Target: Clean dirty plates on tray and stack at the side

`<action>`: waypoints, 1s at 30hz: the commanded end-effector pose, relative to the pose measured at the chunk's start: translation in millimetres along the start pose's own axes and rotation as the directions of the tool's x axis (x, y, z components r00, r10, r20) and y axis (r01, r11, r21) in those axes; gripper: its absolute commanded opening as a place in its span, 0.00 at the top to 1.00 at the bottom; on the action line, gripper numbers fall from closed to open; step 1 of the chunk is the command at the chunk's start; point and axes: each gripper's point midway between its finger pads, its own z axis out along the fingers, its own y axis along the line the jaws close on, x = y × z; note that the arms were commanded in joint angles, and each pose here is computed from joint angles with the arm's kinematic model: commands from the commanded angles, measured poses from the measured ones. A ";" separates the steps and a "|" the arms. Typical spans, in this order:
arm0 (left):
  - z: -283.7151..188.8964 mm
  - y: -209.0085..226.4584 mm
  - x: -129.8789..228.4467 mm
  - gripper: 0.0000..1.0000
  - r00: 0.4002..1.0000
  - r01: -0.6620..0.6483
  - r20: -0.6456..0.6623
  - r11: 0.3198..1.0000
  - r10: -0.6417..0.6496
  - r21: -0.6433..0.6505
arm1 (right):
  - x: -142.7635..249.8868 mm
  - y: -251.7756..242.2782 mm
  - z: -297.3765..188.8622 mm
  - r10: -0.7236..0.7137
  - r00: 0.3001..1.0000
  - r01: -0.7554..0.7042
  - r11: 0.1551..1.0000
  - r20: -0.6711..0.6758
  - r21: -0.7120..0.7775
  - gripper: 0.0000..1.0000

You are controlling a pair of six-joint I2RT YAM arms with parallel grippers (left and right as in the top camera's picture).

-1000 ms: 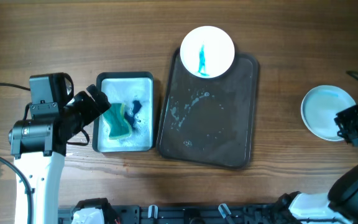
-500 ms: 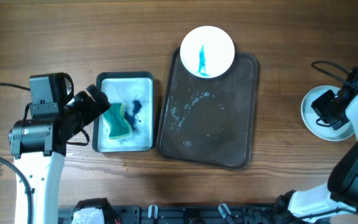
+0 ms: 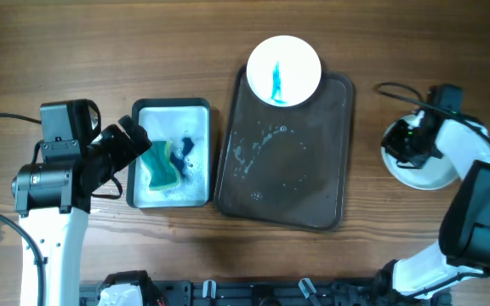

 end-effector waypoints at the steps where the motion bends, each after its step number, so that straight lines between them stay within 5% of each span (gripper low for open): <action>1: -5.2 -3.5 -5.3 0.00 1.000 -0.001 0.017 1.000 0.001 0.017 | 24.0 14.9 8.3 -0.027 0.997 0.026 1.000 -0.069 -0.017 0.82; 7: -5.2 -3.5 -5.3 0.00 1.000 -0.001 0.017 1.000 0.001 0.017 | 1.1 62.5 -50.3 -0.197 0.972 0.210 0.972 0.125 -0.108 0.81; 11: -5.1 -3.4 -5.2 0.00 1.000 -0.001 0.017 1.000 0.001 0.017 | 18.8 131.1 -110.8 -0.474 0.826 0.540 0.821 0.303 -0.187 0.67; 17: -5.2 -3.5 -5.3 0.00 1.000 -0.001 0.017 1.000 0.001 0.017 | 33.8 193.6 -152.5 -0.585 0.715 0.666 0.736 0.382 -0.121 0.56; 30: -5.1 -3.4 -5.2 0.00 1.000 -0.001 0.017 1.000 0.001 0.017 | -57.4 226.8 -36.6 -0.597 0.695 0.665 0.745 0.401 -0.044 0.40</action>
